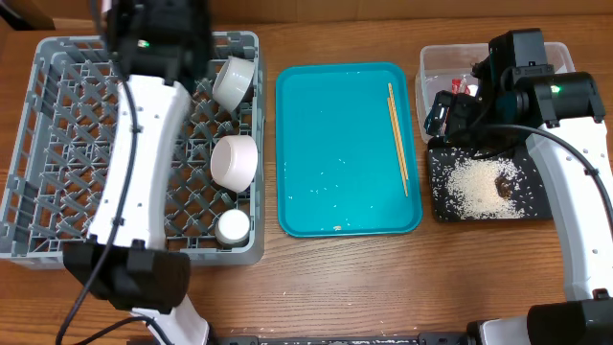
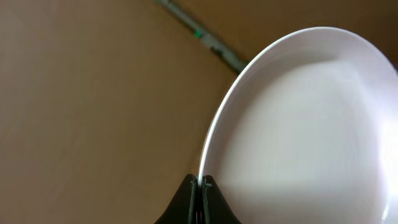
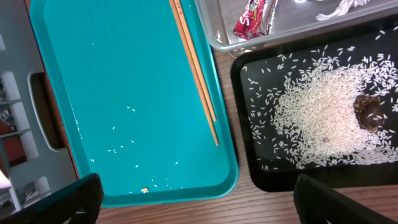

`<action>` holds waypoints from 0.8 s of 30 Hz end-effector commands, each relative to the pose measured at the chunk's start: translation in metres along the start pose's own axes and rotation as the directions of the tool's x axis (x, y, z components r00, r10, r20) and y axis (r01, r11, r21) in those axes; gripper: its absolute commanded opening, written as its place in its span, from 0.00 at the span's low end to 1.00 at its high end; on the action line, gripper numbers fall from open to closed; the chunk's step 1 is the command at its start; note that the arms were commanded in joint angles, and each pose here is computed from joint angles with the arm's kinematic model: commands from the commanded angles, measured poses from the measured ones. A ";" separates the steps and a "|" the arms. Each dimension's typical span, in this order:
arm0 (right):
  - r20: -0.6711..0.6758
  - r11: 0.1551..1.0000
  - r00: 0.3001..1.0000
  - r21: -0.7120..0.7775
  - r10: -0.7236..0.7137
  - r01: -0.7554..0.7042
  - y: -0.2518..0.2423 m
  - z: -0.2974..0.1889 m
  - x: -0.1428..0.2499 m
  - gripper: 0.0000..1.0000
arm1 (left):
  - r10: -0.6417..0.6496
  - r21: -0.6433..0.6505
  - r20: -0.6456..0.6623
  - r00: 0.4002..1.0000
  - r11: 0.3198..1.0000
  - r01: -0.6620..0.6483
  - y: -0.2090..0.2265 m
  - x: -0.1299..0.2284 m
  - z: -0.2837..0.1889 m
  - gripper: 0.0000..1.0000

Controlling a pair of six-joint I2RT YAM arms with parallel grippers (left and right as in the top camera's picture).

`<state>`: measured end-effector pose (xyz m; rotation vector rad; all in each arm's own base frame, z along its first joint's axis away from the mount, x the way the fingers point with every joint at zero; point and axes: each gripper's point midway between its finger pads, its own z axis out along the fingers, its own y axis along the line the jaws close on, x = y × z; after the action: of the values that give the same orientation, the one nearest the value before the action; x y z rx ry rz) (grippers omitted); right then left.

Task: Sort waste into correct bins and load items into the dishwasher
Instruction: 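Carry the plate to the rack and stand it upright at the back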

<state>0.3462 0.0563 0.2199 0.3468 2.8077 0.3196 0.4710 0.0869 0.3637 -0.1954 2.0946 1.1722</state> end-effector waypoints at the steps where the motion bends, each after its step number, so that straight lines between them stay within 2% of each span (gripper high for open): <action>1: 0.007 1.000 1.000 -0.011 -0.002 0.002 0.002 -0.002 -0.001 1.00 | 0.042 0.056 -0.027 0.999 0.998 -0.040 -0.021 0.006 0.024 0.04; 11: 0.007 1.000 1.000 -0.012 -0.002 0.002 0.002 -0.002 -0.001 1.00 | 0.150 0.085 -0.101 0.984 0.986 -0.141 -0.088 0.030 0.073 0.04; 23: 0.007 1.000 1.000 -0.011 -0.002 0.002 0.002 -0.002 -0.001 1.00 | 0.206 0.127 -0.098 0.974 0.973 -0.193 -0.141 0.039 0.081 0.04; 24: 0.007 1.000 1.000 -0.011 -0.002 0.002 0.002 -0.002 -0.001 1.00 | 0.205 0.137 -0.095 0.974 0.972 -0.191 -0.143 0.039 0.080 0.08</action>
<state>0.3463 0.0563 0.2199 0.3467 2.8073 0.3197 0.5420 0.0828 0.2201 -0.0033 2.3183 1.1778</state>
